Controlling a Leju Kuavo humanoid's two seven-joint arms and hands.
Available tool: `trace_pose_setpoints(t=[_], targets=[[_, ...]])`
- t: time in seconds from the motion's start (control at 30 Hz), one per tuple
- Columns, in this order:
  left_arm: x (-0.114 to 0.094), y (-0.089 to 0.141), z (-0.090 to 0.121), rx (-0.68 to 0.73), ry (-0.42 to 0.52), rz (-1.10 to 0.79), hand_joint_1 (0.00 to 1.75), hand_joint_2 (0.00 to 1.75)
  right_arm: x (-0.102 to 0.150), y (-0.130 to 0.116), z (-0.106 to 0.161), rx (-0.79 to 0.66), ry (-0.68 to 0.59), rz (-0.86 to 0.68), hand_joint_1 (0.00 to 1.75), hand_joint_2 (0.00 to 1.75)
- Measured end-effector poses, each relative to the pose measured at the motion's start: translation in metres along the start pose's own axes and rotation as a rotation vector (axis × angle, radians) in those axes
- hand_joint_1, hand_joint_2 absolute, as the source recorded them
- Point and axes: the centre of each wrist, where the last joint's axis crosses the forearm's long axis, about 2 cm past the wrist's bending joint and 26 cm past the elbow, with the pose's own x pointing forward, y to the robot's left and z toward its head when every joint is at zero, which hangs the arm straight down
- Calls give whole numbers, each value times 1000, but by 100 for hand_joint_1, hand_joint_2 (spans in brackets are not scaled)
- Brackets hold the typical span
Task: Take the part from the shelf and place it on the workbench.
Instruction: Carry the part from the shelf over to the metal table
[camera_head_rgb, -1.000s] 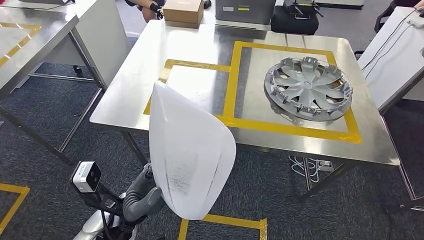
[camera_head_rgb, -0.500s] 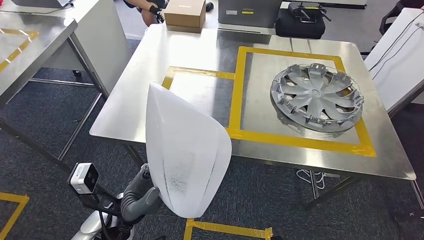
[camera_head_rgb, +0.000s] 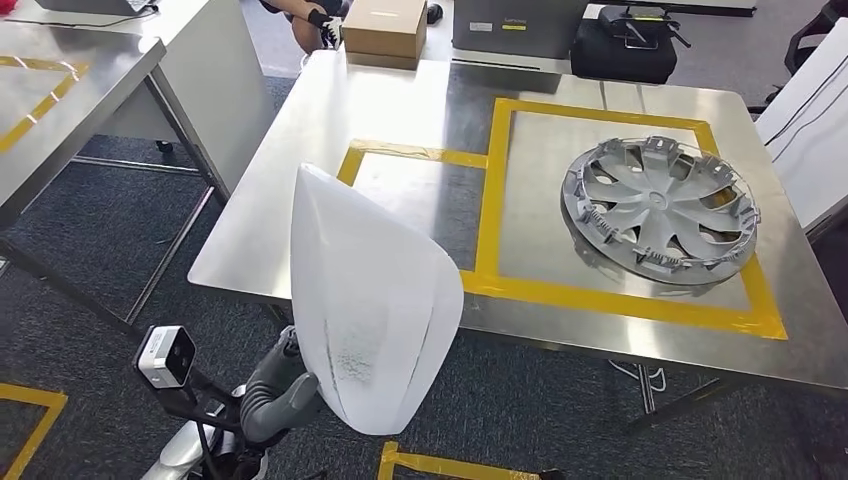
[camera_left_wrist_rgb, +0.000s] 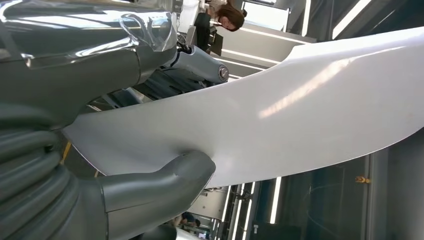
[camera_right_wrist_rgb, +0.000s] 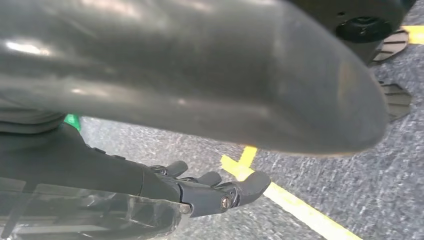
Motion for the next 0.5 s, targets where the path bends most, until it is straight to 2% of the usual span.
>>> trace_pose_setpoints(t=[0.5], targets=[[1,0,1,-2,3,-2,175,175,3,7,0,14,-5,-1,0,0]])
